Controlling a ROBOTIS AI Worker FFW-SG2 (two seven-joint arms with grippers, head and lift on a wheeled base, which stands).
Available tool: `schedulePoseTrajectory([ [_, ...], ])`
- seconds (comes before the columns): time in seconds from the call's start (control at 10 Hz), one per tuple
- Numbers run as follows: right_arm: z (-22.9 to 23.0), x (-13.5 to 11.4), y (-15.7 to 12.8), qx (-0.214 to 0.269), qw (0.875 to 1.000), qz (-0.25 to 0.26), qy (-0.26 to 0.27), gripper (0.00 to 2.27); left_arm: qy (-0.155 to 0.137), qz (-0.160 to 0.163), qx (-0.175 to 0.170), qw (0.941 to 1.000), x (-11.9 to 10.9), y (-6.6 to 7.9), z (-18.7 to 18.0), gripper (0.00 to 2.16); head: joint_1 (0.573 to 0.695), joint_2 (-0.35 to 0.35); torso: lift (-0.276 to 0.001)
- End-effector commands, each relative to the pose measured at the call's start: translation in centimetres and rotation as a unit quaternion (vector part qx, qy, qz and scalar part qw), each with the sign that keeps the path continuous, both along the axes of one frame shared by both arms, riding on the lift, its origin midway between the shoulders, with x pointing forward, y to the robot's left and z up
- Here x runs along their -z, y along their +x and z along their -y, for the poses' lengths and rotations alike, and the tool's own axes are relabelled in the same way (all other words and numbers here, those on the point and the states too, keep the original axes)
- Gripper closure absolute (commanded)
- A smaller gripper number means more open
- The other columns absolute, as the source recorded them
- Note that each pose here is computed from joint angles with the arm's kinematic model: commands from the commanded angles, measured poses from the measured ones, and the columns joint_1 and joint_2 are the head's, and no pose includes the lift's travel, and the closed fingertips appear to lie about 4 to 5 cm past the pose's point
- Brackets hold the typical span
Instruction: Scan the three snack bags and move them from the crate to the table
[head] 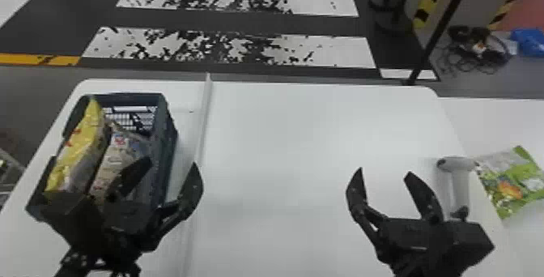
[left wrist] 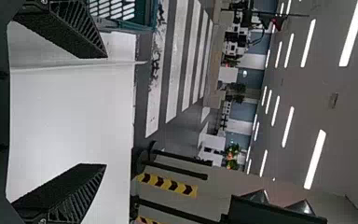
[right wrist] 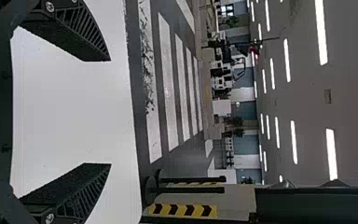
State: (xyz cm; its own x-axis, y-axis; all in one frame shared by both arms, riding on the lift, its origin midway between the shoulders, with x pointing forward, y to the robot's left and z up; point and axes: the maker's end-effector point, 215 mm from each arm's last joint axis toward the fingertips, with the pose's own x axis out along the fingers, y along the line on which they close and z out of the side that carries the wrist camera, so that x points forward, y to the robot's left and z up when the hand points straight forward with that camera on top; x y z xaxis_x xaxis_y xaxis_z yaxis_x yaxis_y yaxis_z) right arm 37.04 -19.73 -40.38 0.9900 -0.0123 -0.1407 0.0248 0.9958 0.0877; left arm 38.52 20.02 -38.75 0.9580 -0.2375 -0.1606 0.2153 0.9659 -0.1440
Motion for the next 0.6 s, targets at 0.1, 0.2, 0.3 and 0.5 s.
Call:
schedulePoseTrajectory([
  [0.1, -0.6, 0.2, -0.3, -0.004, 1.0, 0.008, 0.001, 0.08, 0.017, -0.006, -0.039, 0.9991, -2.6, 0.9, -5.2, 0.03, 0.695, 0.022, -0.062],
  [0.2, -0.4, 0.1, -0.4, -0.003, 1.0, 0.014, 0.001, 0.08, 0.027, -0.012, -0.063, 0.9976, -2.9, 0.9, -8.5, 0.03, 0.695, 0.06, -0.062],
  [0.3, -0.3, 0.3, -0.3, -0.001, 1.0, 0.017, 0.001, 0.08, 0.035, -0.015, -0.087, 0.9955, -3.1, 0.7, -11.6, 0.05, 0.695, 0.082, -0.062],
  [0.5, -0.9, 0.8, -0.3, -0.007, 1.0, 0.02, 0.004, 0.08, 0.052, -0.021, -0.115, 0.9918, -2.9, 0.1, -15.0, 0.11, 0.695, 0.182, -0.062],
])
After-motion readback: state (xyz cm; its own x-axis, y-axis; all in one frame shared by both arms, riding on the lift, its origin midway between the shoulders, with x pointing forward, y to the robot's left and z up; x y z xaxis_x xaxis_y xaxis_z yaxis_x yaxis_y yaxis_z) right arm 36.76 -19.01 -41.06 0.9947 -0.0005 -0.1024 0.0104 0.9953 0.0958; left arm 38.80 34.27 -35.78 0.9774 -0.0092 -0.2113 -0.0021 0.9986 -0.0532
